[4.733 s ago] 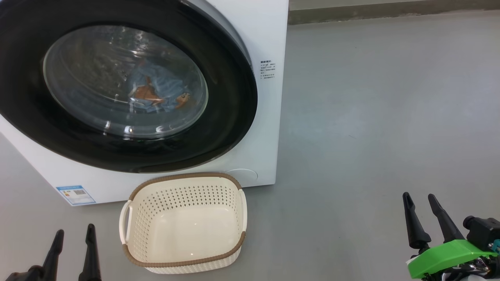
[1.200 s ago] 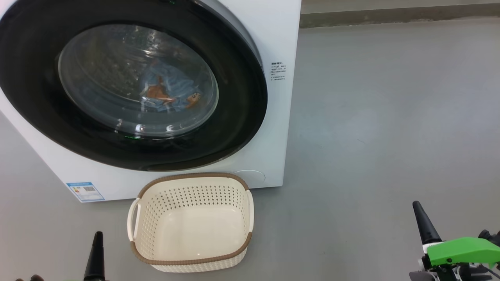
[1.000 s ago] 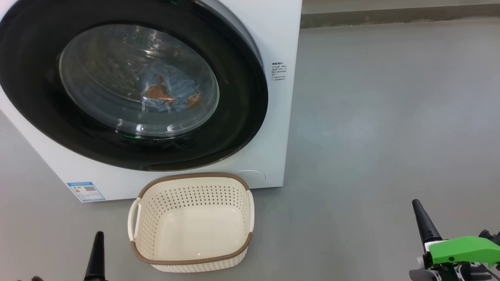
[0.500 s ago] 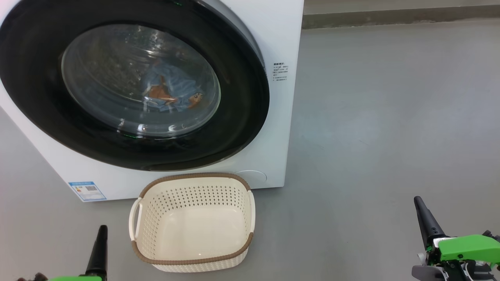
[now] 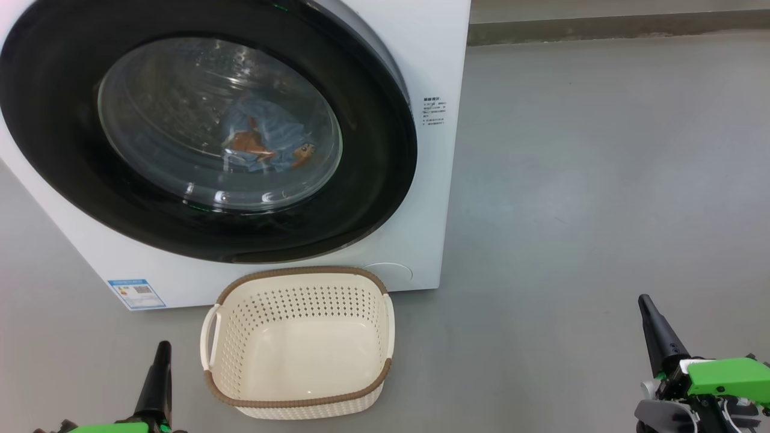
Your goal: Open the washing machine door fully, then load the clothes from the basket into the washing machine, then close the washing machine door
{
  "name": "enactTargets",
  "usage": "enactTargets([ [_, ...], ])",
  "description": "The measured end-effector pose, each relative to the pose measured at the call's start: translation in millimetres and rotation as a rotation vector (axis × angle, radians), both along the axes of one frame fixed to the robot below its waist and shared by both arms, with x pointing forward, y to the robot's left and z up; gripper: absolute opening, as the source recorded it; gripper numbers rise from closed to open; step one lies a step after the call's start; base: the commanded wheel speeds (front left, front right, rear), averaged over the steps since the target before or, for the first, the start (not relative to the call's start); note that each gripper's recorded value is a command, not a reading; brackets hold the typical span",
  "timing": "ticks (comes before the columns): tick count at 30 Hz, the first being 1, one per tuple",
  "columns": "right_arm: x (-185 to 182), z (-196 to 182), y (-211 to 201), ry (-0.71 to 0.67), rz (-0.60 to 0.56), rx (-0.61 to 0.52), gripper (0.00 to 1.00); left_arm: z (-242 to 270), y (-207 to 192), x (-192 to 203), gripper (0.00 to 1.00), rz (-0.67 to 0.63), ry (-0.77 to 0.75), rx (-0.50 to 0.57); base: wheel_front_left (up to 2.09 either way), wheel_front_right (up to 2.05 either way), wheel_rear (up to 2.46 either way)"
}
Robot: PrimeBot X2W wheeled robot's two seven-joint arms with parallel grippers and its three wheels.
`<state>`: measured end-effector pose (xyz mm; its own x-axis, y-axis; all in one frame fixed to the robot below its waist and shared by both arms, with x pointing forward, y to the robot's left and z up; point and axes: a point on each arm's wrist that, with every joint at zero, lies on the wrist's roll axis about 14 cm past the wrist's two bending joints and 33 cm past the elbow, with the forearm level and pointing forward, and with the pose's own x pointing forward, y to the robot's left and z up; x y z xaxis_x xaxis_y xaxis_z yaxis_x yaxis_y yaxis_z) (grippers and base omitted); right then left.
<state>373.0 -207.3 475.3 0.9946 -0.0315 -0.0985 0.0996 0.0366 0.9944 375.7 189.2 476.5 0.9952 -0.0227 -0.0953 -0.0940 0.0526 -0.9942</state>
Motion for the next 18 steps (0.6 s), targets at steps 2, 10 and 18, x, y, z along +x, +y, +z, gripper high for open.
enactTargets([
  [2, 1.6, 2.7, 0.9, -0.010, 0.000, 0.017, 0.00, 0.9, 0.0, 0.1, 0.00, 0.001, -0.003, -0.025, 0.00, 0.00, 0.00],
  [10, 4.4, 8.0, 2.0, -0.028, 0.002, 0.050, 0.00, 3.7, -0.1, 1.1, 0.00, 0.004, -0.013, -0.052, 0.00, 0.00, 0.00],
  [18, 4.4, 7.9, 2.0, -0.028, 0.002, 0.050, 0.00, 3.9, -0.1, 1.1, 0.00, 0.004, -0.014, -0.052, 0.00, 0.00, 0.00],
])
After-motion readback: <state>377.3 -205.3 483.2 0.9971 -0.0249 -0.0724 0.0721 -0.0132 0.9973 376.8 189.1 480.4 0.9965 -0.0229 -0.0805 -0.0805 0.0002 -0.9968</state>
